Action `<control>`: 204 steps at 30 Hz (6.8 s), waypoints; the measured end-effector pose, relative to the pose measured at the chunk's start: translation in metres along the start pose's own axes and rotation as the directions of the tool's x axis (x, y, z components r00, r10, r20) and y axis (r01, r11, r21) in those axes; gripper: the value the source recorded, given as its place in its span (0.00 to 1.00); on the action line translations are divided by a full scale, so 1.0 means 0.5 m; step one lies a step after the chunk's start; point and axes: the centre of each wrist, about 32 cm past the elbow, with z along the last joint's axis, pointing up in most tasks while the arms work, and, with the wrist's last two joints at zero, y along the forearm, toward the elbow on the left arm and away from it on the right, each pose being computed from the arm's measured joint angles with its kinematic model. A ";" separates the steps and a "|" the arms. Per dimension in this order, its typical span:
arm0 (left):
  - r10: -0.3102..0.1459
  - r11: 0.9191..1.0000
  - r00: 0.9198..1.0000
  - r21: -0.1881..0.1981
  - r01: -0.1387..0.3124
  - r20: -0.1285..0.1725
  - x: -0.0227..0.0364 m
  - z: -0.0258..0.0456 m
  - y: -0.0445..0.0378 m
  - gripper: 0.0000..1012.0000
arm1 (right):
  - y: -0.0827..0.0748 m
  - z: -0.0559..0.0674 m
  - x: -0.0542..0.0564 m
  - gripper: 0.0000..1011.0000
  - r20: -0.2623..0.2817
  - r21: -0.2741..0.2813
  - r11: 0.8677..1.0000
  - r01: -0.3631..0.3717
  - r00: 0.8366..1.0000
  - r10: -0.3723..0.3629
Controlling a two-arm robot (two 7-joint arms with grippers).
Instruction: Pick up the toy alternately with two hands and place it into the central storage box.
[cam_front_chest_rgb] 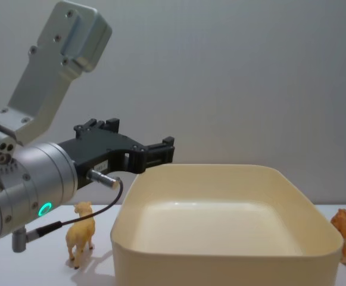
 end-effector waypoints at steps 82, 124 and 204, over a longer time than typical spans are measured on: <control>0.000 1.000 1.000 0.000 0.000 0.000 0.000 0.000 0.000 0.99 | 0.031 -0.016 0.012 0.99 -0.049 -0.167 0.985 -0.049 0.998 0.041; 0.000 1.000 1.000 0.000 0.000 0.000 0.000 0.000 0.000 0.99 | 0.114 -0.068 -0.031 0.33 0.007 -0.222 0.974 -0.037 0.999 0.040; 0.000 1.000 1.000 0.000 0.000 0.000 0.000 0.000 0.000 0.99 | 0.151 0.067 -0.119 0.99 -0.067 -0.055 0.970 -0.237 0.970 0.234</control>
